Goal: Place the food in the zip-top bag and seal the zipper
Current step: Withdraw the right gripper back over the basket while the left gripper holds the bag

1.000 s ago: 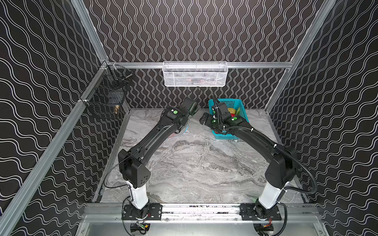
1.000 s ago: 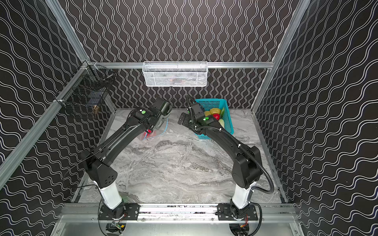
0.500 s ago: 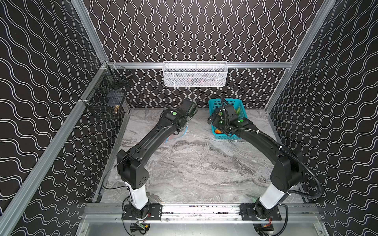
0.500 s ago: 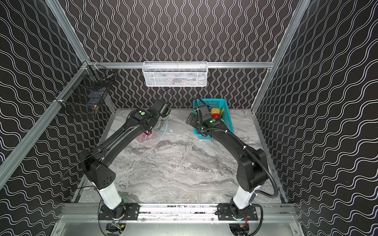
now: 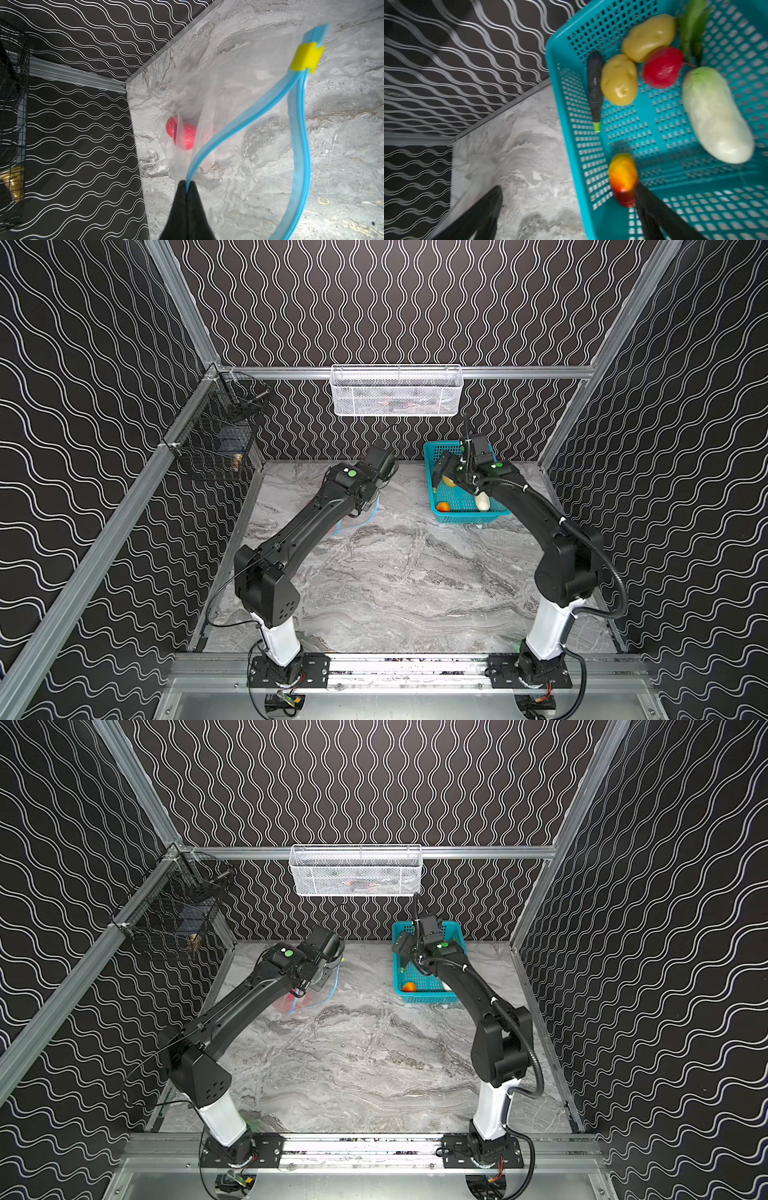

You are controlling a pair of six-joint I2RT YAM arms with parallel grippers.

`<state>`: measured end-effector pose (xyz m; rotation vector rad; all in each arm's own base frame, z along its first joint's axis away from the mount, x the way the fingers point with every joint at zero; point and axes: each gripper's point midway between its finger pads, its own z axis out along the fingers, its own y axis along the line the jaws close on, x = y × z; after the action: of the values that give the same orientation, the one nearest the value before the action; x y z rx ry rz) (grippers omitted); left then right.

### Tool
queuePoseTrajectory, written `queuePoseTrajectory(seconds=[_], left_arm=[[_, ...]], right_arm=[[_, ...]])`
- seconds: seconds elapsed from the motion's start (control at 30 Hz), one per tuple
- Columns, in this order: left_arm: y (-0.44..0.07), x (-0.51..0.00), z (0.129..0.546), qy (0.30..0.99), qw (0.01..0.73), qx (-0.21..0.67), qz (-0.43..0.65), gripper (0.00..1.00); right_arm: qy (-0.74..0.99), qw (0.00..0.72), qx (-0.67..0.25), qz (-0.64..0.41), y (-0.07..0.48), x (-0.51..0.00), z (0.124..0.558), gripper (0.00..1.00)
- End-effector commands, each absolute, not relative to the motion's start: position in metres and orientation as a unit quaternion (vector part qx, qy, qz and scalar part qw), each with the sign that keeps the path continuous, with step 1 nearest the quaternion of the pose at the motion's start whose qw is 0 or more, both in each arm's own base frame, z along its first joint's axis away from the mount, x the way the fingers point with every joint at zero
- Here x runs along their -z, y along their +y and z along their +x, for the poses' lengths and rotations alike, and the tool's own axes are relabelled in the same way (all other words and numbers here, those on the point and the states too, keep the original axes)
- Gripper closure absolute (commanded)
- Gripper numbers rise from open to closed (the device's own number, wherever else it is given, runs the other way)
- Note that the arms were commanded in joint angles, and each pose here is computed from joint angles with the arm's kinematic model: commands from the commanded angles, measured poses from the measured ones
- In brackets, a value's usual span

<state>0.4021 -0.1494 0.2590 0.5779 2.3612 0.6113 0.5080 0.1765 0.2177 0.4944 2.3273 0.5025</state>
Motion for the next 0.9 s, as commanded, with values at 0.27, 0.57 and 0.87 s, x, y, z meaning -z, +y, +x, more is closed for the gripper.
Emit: queuePoseTrajectory(seconds=[0.27, 0.57, 0.87], left_arm=[[-0.15, -0.262, 0.402, 0.897, 0.318, -0.217, 0.216, 1.0], [-0.141, -0.264, 0.401, 0.9, 0.32, -0.211, 0.208, 1.0], [-0.136, -0.264, 0.401, 0.904, 0.32, -0.201, 0.2, 1.0]], right_arm=[[0.923, 0.298, -0.107, 0.218, 0.129, -0.184, 0.537, 0.01], [0.927, 0.277, -0.039, 0.252, 0.077, -0.156, 0.538, 0.01], [0.935, 0.236, -0.005, 0.266, 0.05, -0.12, 0.526, 0.01]])
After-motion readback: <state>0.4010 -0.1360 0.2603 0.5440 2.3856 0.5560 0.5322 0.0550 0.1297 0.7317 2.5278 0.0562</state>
